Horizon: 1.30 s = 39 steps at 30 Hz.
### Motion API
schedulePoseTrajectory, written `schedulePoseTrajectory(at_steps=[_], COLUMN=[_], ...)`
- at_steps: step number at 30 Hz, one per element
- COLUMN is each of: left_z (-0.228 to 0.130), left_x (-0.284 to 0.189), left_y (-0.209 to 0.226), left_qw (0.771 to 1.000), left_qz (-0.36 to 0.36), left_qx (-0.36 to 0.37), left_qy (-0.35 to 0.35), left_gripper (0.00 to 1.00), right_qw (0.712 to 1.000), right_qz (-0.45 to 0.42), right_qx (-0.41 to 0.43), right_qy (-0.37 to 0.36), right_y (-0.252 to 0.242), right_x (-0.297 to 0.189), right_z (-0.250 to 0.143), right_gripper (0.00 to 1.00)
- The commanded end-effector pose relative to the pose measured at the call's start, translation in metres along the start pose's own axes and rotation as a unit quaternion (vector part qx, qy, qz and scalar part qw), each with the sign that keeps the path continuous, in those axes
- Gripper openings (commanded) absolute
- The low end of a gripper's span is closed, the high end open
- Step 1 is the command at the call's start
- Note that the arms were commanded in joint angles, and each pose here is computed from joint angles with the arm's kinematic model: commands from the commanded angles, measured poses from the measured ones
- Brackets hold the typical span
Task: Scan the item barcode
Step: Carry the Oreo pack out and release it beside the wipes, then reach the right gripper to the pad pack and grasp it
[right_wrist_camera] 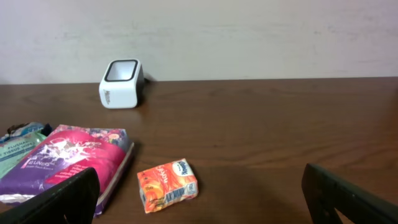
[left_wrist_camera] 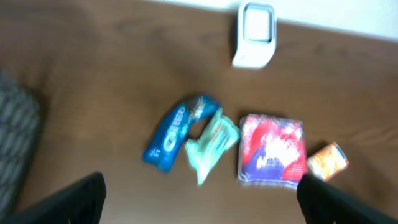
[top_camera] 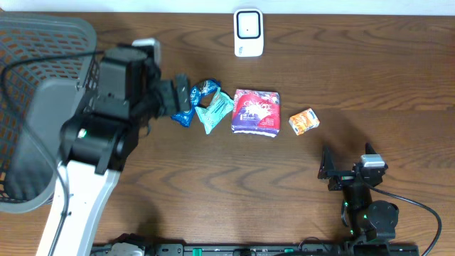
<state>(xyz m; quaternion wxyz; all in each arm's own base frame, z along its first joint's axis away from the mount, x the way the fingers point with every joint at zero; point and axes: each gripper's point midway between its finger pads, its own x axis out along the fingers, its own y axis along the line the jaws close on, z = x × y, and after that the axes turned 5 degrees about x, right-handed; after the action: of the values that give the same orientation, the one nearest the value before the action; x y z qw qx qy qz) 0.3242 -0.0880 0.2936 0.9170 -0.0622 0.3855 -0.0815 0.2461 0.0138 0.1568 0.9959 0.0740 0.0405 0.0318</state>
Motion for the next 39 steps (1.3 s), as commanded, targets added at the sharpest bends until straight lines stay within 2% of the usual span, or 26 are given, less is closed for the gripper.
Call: schedulePoseTrajectory(at_steps=[1, 8, 18, 21, 24, 26, 31, 34, 39], left_z=[-0.018, -0.064, -0.067, -0.067, -0.067, -0.067, -0.067, -0.067, -0.067], left_x=[-0.003, -0.005, -0.005, -0.005, -0.005, -0.005, -0.005, -0.005, -0.005], left_y=[0.011, 0.021, 0.021, 0.021, 0.021, 0.021, 0.021, 0.021, 0.021], left_qw=[0.999, 0.99, 0.989, 0.989, 0.989, 0.989, 0.989, 0.989, 0.989], left_qz=[0.024, 0.045, 0.047, 0.047, 0.047, 0.047, 0.047, 0.047, 0.047], left_qx=[0.001, 0.0, 0.0, 0.001, 0.001, 0.001, 0.001, 0.001, 0.0], left_qy=[0.035, 0.135, 0.142, 0.142, 0.142, 0.142, 0.142, 0.142, 0.142], left_gripper=[0.98, 0.98, 0.98, 0.98, 0.98, 0.98, 0.98, 0.98, 0.98], right_qw=[1.0, 1.0, 1.0, 0.988, 0.937, 0.911, 0.889, 0.89, 0.9], right_qz=[-0.002, -0.002, 0.006, 0.109, 0.244, 0.284, 0.272, 0.309, 0.286], right_qx=[0.007, 0.007, 0.011, 0.105, 0.233, 0.274, 0.347, 0.33, 0.328], right_qy=[0.002, 0.002, -0.006, 0.02, 0.088, 0.122, 0.118, 0.061, 0.033], right_y=[0.0, 0.0, 0.003, 0.038, 0.087, 0.101, 0.099, 0.105, 0.1], right_x=[0.0, 0.0, 0.0, -0.004, -0.023, -0.033, -0.031, -0.036, -0.036], right_z=[-0.001, -0.001, 0.003, -0.002, -0.007, -0.01, 0.002, 0.034, 0.066], right_gripper=[0.99, 0.99, 0.99, 0.99, 0.99, 0.99, 0.99, 0.99, 0.99])
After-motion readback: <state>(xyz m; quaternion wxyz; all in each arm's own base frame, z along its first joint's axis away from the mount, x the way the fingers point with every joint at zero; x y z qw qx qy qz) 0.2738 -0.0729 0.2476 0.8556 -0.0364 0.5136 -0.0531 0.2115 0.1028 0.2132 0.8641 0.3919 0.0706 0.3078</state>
